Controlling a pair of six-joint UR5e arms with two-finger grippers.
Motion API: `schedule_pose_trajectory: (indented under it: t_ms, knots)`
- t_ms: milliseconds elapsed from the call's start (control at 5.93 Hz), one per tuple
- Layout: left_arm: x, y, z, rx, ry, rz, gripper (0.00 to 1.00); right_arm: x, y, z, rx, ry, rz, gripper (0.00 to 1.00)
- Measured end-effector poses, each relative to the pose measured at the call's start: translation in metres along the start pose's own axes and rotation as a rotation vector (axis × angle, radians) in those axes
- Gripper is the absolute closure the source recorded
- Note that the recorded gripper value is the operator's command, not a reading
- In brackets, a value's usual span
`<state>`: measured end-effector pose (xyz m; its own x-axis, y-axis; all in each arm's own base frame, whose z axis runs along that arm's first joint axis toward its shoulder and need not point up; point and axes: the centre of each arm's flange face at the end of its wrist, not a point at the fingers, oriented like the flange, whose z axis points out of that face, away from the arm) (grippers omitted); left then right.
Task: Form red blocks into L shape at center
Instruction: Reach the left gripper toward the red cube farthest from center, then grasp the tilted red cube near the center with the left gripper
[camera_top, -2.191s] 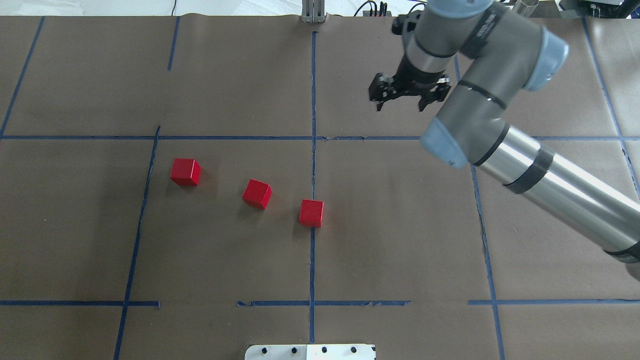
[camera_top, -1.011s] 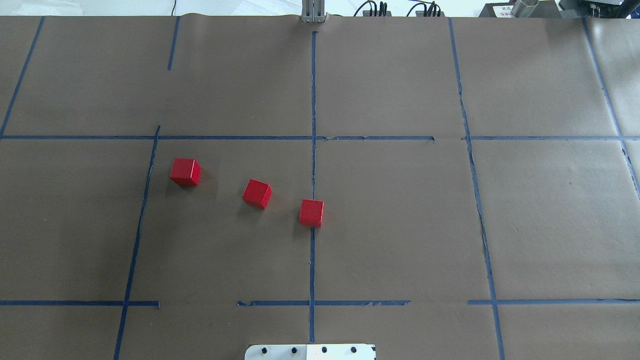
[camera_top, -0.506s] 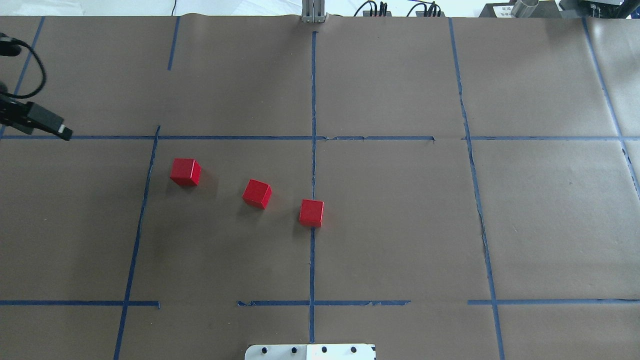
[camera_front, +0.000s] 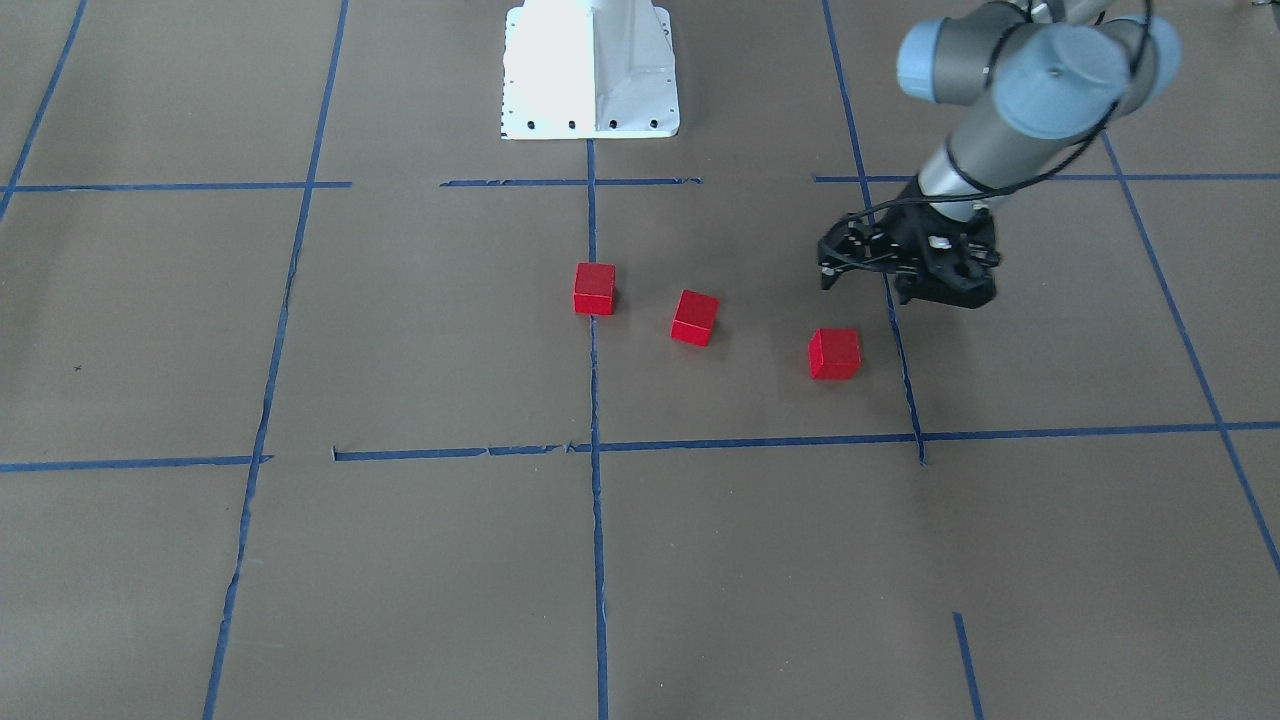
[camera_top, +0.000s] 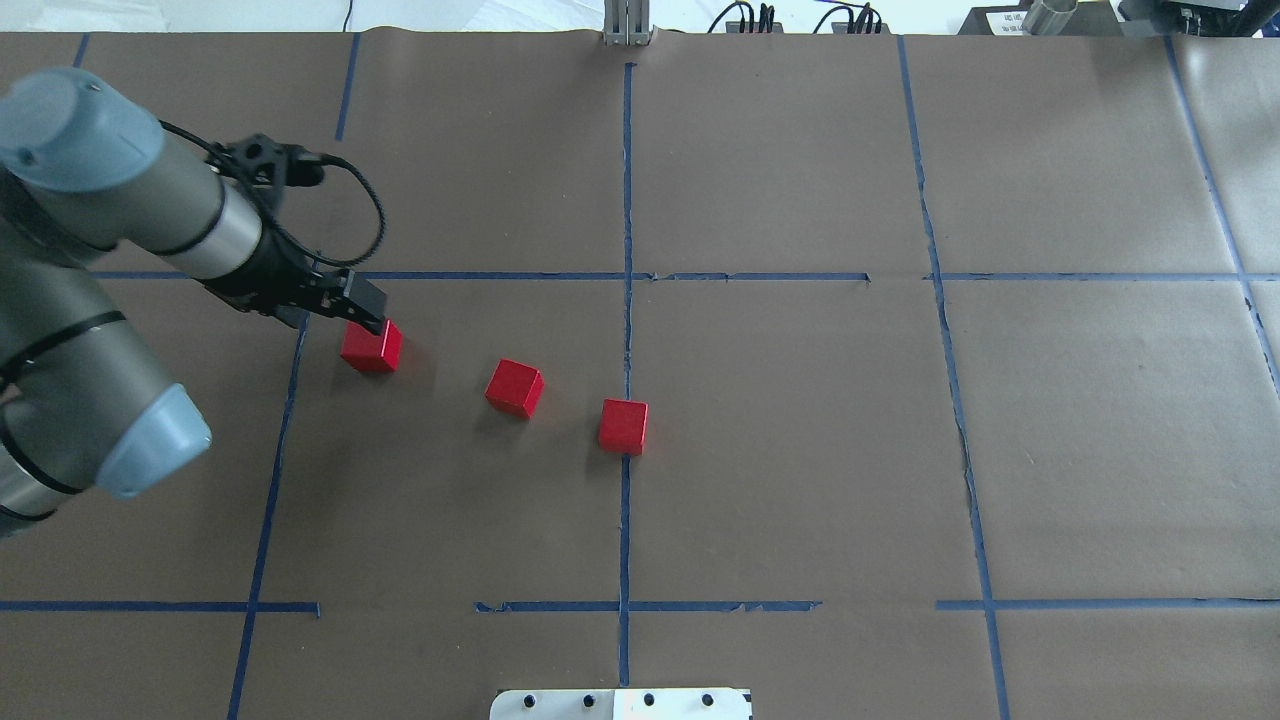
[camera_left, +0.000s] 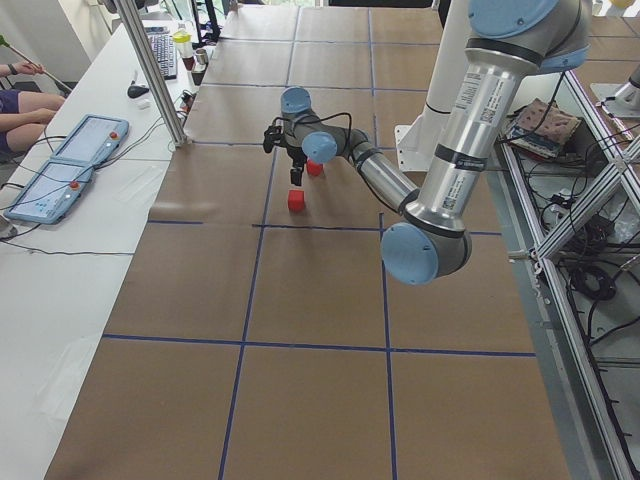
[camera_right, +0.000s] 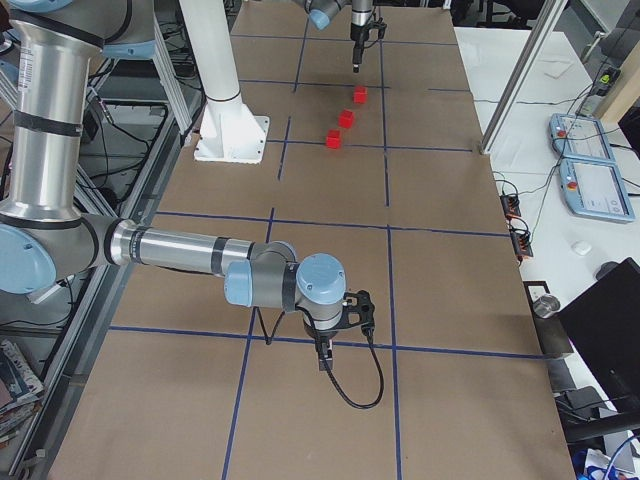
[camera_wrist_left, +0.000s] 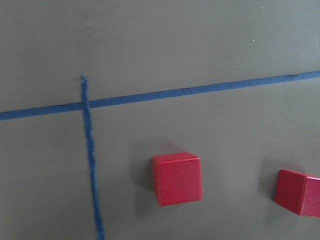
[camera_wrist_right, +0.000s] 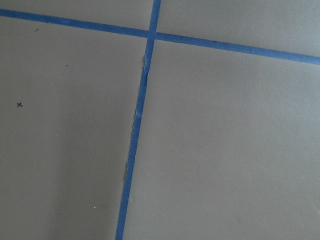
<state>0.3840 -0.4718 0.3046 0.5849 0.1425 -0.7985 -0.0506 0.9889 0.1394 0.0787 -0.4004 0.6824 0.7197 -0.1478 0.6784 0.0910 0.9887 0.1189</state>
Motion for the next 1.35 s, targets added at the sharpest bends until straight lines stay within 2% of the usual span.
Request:
schedule_pose_trajectory:
  t_ms: [506,1011,1348]
  knots:
    - [0.116,0.018,0.065,0.014,-0.022,0.002,0.0,0.0,0.0,0.0,0.0,0.0,0.002,0.0]
    - [0.136,0.011,0.106,0.009,-0.073,-0.031,0.06,0.001,0.0,0.001,-0.002,-0.001,0.003,0.0]
    - [0.133,0.008,0.124,-0.007,-0.098,-0.034,0.2,0.001,0.0,0.002,-0.003,-0.002,0.004,0.0]
